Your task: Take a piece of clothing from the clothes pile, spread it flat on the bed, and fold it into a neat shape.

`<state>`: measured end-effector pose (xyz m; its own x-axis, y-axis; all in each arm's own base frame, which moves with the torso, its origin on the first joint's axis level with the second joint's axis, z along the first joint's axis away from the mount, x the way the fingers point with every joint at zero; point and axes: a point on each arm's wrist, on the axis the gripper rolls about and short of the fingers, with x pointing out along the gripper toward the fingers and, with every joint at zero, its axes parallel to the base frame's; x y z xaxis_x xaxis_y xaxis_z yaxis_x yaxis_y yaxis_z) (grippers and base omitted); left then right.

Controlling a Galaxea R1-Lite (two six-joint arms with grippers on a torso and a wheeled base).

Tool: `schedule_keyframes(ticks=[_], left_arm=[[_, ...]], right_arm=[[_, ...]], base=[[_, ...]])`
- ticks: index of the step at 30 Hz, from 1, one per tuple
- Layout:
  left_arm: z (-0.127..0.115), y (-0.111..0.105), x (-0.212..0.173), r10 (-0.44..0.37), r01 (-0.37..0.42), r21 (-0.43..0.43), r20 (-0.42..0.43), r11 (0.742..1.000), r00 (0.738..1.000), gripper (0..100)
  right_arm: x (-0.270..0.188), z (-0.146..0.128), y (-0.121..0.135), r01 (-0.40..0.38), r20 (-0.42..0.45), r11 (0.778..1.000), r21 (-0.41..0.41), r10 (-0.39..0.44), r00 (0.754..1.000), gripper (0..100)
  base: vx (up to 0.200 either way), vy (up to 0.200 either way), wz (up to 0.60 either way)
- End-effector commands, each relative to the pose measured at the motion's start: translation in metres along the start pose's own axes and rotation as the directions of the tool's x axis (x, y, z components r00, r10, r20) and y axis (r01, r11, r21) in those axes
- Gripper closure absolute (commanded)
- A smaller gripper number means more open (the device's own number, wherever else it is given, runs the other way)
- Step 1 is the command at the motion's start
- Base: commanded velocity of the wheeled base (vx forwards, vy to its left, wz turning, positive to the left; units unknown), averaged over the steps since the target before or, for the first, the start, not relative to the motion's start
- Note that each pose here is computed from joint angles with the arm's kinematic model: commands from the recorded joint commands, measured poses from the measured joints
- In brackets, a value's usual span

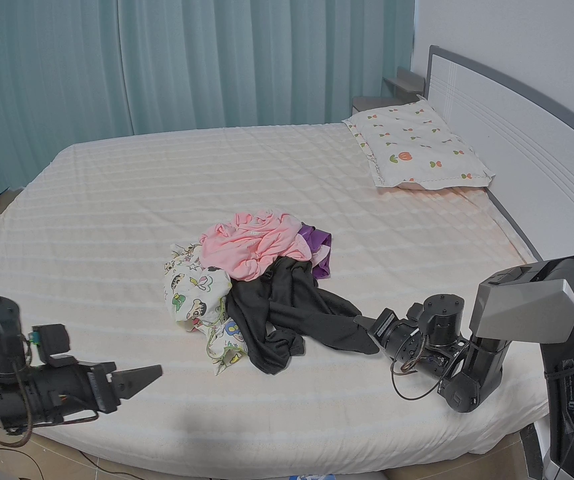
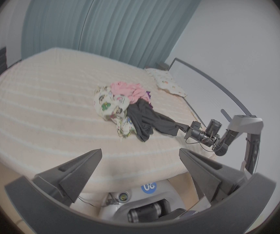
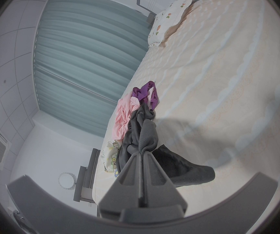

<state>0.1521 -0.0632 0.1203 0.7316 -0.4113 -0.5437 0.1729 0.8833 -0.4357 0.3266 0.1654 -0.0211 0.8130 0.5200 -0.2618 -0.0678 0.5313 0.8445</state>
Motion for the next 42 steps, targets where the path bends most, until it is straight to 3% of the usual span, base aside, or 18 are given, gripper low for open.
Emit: schedule_keyframes(ticks=[1, 11, 18, 24, 38, 39, 42], left_arm=[[-0.026, -0.03, 0.139, 0.119, -0.153, -0.168, -0.197, 0.974, 0.973, 0], [-0.033, -0.043, 0.218, 0.21, -0.232, -0.151, -0.146, 0.961, 0.967, 0], [-0.038, -0.051, 0.239, 0.217, -0.234, -0.137, -0.126, 0.963, 0.968, 0], [-0.037, -0.05, 0.26, 0.245, -0.258, -0.191, -0.09, 0.947, 0.965, 0], [-0.036, -0.053, 0.29, 0.227, -0.235, -0.217, -0.065, 0.947, 0.972, 0], [-0.037, -0.053, 0.291, 0.227, -0.236, -0.227, -0.065, 0.945, 0.972, 100], [-0.037, -0.052, 0.288, 0.232, -0.242, -0.275, -0.07, 0.93, 0.97, 100]], right_arm=[[0.0, -0.005, -0.008, 0.002, -0.006, 1.0, 0.006, -0.002, 1.0, 100], [0.002, -0.005, -0.01, 0.002, -0.004, 1.0, 0.006, -0.002, 1.0, 100], [0.003, -0.006, -0.01, 0.001, -0.005, 1.0, 0.006, -0.001, 1.0, 100], [0.003, -0.006, -0.01, 0.004, -0.003, 1.0, 0.004, -0.004, 1.0, 100], [0.003, -0.007, -0.01, 0.005, 0.002, 1.0, 0.004, -0.005, 1.0, 100], [0.003, -0.006, -0.01, -0.001, 0.003, 1.0, 0.003, 0.001, 1.0, 100], [0.003, -0.006, -0.01, -0.003, 0.006, 1.0, 0.004, 0.003, 1.0, 100]], base=[[0.0, 0.0, 0.0], [0.0, 0.0, 0.0], [0.0, 0.0, 0.0], [0.0, 0.0, 0.0], [0.0, 0.0, 0.0], [0.0, 0.0, 0.0], [0.0, 0.0, 0.0]])
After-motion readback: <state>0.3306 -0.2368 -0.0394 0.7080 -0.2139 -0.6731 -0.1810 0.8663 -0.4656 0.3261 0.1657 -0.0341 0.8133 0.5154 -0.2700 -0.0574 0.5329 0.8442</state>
